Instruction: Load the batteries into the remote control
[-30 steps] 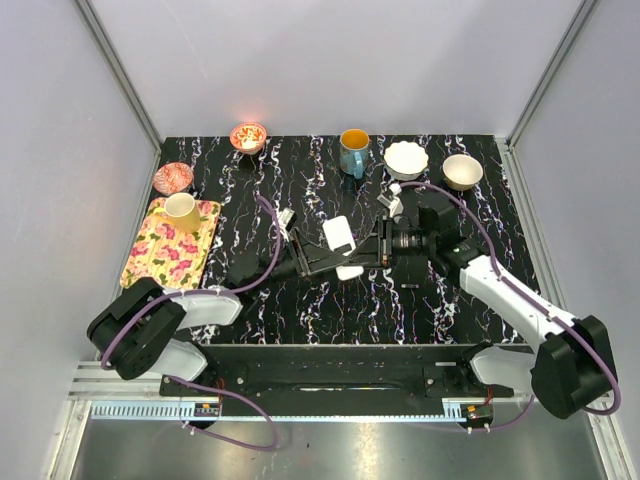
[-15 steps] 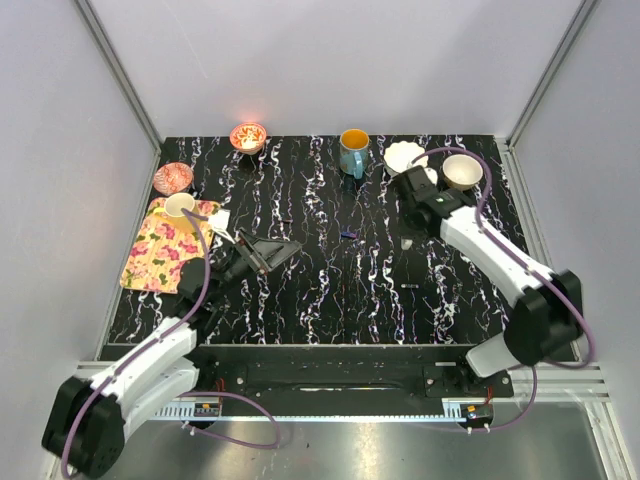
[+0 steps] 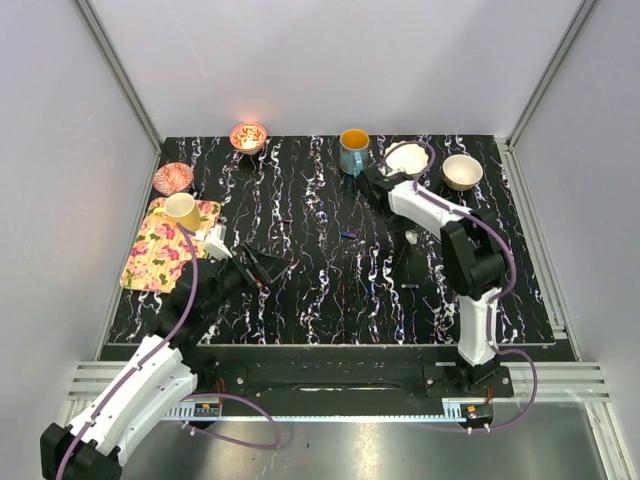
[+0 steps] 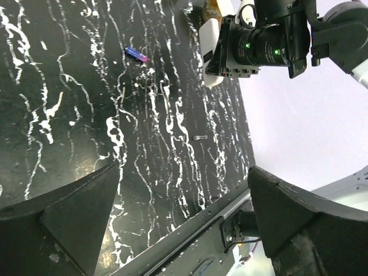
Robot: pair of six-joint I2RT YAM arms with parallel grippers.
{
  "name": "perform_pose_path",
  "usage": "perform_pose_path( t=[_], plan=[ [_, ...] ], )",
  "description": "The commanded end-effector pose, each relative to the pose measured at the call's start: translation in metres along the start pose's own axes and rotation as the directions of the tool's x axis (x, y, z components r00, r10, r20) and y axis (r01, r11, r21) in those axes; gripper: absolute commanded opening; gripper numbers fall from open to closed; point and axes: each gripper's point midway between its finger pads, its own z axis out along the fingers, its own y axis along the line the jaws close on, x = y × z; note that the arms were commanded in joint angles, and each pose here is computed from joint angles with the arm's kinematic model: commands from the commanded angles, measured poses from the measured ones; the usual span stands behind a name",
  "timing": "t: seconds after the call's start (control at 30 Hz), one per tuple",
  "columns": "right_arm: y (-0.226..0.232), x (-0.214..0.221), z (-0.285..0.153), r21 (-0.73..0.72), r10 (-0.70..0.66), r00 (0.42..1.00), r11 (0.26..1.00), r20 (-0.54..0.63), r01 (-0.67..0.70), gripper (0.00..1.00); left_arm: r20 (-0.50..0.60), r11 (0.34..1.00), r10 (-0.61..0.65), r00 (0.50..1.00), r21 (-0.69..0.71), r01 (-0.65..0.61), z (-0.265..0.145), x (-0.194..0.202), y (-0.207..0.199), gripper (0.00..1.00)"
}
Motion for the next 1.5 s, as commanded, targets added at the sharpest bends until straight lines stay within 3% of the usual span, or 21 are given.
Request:
perform_pose_path(
  t=[0.0,0.1,0.3,0.4,0.43,0.57,0.67,0.87,1.0,1.03,1.17,1.3,1.47],
  plan=[
    [-0.016,-0.008,0.013,0.168,-0.108,0.994,0.98,0.008,0.105,0.0,0.036,0.997,0.056,0.998,-0.052,-0.054,-0.007,-0.009,0.005,0.99],
    [-0.001,0.004,0.022,0.135,-0.141,0.989,0.98,-0.036,0.145,0.01,0.038,0.995,0.074,0.997,-0.078,-0.07,-0.01,-0.01,0.009,0.99],
    [0.03,0.031,0.026,0.006,-0.17,0.981,0.985,-0.096,0.172,0.21,0.026,0.994,0.069,0.997,-0.08,-0.067,-0.012,-0.007,0.01,0.99],
    [0.042,0.034,0.016,-0.059,-0.154,0.984,0.987,-0.086,0.149,0.4,0.012,0.995,0.054,0.998,-0.087,-0.053,-0.011,-0.003,0.013,0.99],
    [0.043,0.032,0.011,-0.073,-0.143,0.987,0.988,-0.077,0.138,0.5,0.006,0.995,0.05,0.999,-0.091,-0.049,-0.011,-0.001,0.015,0.99],
    [0.047,0.019,-0.016,-0.146,-0.075,0.997,0.987,-0.032,0.07,0.71,-0.001,0.993,0.048,0.999,-0.107,-0.048,-0.012,0.0,0.017,0.99],
    [0.037,0.0,-0.048,-0.207,0.012,1.0,0.978,0.022,-0.007,0.78,0.007,0.99,0.061,0.998,-0.131,-0.059,-0.014,-0.004,0.019,0.99],
    [-0.012,-0.012,-0.126,-0.386,0.228,0.954,0.912,0.195,-0.14,0.81,-0.007,0.96,0.078,0.997,-0.268,-0.077,-0.015,-0.009,0.038,0.99],
    [-0.011,0.007,-0.156,-0.619,0.385,0.885,0.771,0.263,-0.151,0.81,-0.035,0.931,0.09,0.995,-0.352,-0.096,-0.013,-0.014,0.048,0.99],
    [-0.014,0.032,-0.151,-0.648,0.401,0.878,0.747,0.263,-0.148,0.83,-0.039,0.927,0.095,0.995,-0.362,-0.102,-0.012,-0.014,0.049,0.99],
    [-0.012,0.055,-0.152,-0.753,0.527,0.811,0.634,0.253,-0.177,0.85,-0.053,0.918,0.113,0.992,-0.377,-0.124,-0.011,-0.017,0.05,0.99],
    [-0.007,0.072,-0.146,-0.785,0.547,0.803,0.594,0.236,-0.175,0.84,-0.012,0.918,0.151,0.988,-0.369,-0.145,-0.014,-0.028,0.044,0.99],
    [-0.009,0.063,-0.157,-0.81,0.58,0.775,0.565,0.251,-0.16,0.86,0.014,0.926,0.185,0.983,-0.336,-0.17,-0.017,-0.034,0.036,0.98]
  ],
)
